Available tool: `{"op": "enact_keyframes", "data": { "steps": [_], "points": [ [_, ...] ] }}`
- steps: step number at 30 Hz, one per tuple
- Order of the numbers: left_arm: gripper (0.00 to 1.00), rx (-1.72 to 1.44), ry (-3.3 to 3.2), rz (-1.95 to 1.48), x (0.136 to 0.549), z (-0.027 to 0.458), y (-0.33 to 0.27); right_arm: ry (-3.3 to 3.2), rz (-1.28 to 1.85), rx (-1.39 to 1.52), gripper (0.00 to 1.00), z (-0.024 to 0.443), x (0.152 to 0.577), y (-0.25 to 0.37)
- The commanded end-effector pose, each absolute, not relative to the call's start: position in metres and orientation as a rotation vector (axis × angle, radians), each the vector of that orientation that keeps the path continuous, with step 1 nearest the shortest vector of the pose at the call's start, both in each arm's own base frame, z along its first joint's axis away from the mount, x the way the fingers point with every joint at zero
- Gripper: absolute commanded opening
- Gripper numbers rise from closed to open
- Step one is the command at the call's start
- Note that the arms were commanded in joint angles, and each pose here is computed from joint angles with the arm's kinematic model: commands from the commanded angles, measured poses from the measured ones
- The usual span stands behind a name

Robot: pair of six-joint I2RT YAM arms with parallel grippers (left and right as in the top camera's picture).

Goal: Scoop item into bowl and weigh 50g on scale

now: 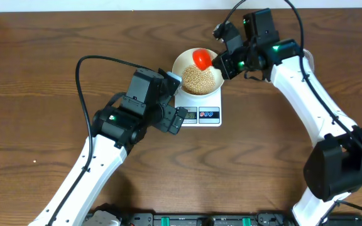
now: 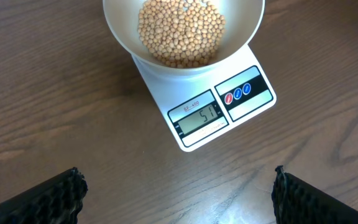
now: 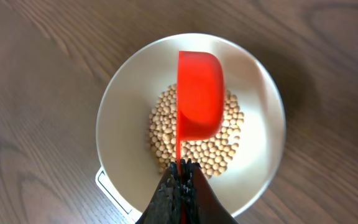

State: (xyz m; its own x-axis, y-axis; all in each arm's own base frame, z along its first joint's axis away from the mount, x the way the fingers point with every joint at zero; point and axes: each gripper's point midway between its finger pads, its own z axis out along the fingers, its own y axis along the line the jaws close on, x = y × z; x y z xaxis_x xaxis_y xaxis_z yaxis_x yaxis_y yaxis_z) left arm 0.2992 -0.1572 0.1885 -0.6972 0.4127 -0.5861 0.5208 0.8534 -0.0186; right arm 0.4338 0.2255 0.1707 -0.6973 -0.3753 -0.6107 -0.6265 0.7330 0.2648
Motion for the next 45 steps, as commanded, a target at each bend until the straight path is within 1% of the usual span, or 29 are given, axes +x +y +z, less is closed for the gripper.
{"op": "enact_keyframes", "data": {
  "steps": [1,9,16,34,45],
  "points": [
    [0.97,0.688,2.44,-0.245,0.298,0.188,-0.156,2.456,0.556,-0.789,0.01,0.144,0.435,0.229],
    [0.97,0.688,2.44,-0.245,0.298,0.188,-0.156,2.517,0.405,-0.864,0.01,0.106,0.432,0.238],
    [0.97,0.688,2.44,-0.245,0.298,0.188,-0.156,2.511,0.393,-0.895,0.01,0.104,0.428,0.249],
    [0.97,0.688,2.44,-0.245,0.298,0.188,-0.156,2.534,0.593,-0.917,0.01,0.106,0.409,0.262],
    [0.97,0.688,2.44,-0.245,0.298,0.188,-0.156,2.584,0.751,-0.71,0.01,0.114,0.419,0.244]
  ]
}}
